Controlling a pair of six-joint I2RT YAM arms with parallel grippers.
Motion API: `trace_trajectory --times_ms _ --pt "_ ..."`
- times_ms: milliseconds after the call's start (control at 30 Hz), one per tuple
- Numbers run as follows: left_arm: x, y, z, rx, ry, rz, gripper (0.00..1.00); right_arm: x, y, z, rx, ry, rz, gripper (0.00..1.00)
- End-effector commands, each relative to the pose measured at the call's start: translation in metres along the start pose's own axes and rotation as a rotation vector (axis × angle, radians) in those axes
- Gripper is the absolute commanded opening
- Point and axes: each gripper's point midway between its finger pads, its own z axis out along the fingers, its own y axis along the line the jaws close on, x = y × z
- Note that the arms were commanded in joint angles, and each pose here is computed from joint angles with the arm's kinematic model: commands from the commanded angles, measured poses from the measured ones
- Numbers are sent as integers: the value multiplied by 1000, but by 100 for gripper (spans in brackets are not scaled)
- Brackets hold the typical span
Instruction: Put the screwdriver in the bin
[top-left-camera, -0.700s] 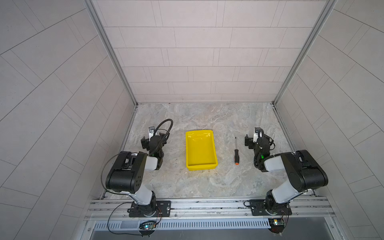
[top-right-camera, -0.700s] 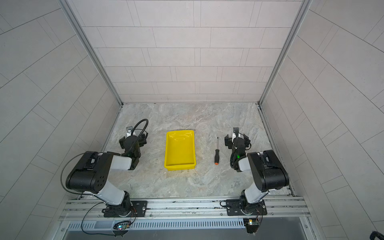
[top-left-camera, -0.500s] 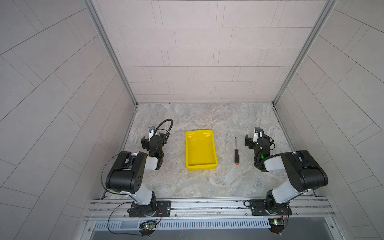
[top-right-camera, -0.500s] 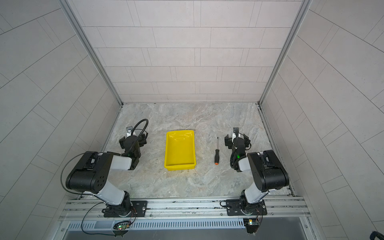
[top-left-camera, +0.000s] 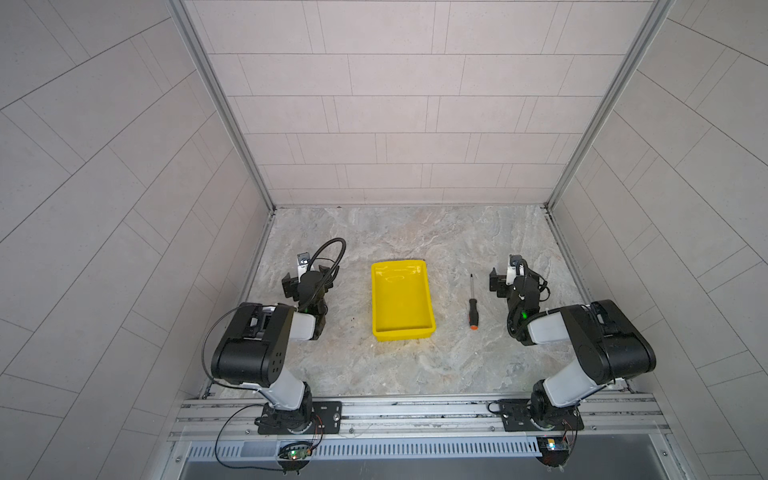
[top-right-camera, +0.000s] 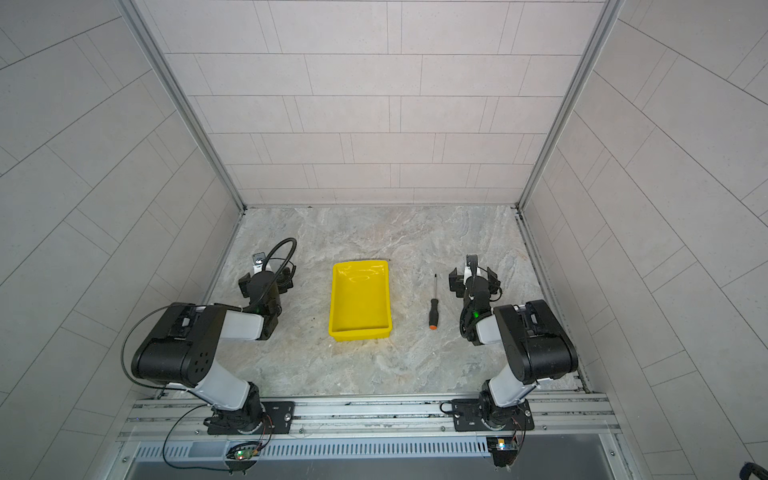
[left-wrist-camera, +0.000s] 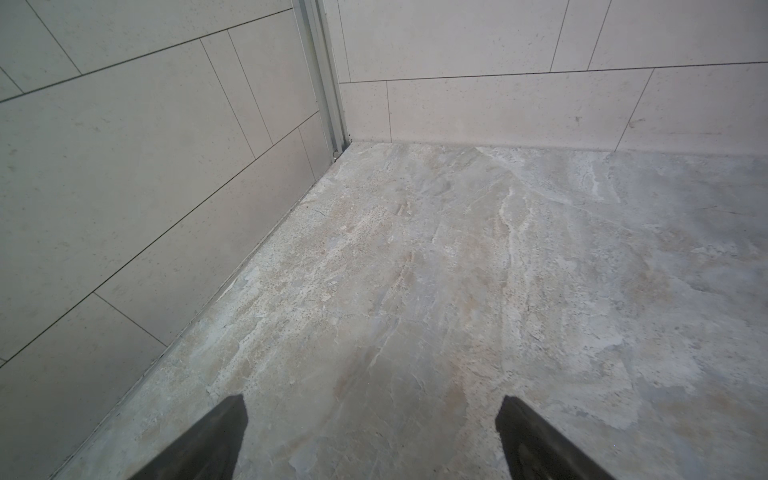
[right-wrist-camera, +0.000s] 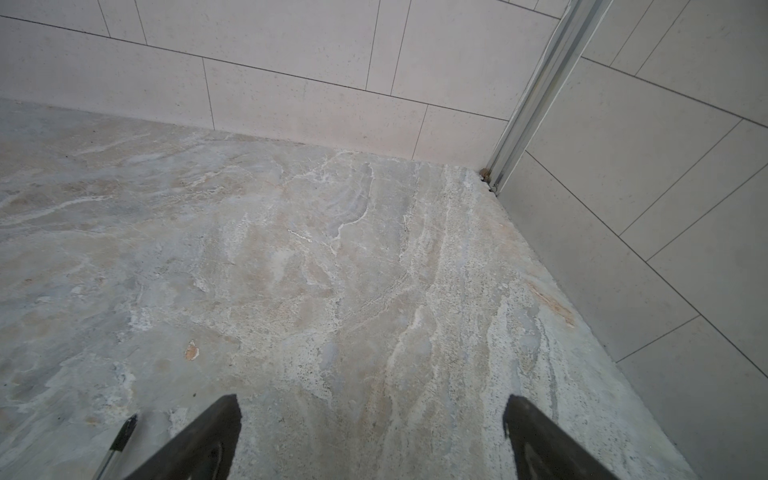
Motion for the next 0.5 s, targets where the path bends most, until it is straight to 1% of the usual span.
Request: trace_trajectory --times_ms 0,467 --pt "0 -1 -1 5 -11 -1 100 2 -2 -2 11 -6 -9 99" --pt "0 -2 -1 14 -7 -5 100 1 -2 -2 13 -9 -9 99"
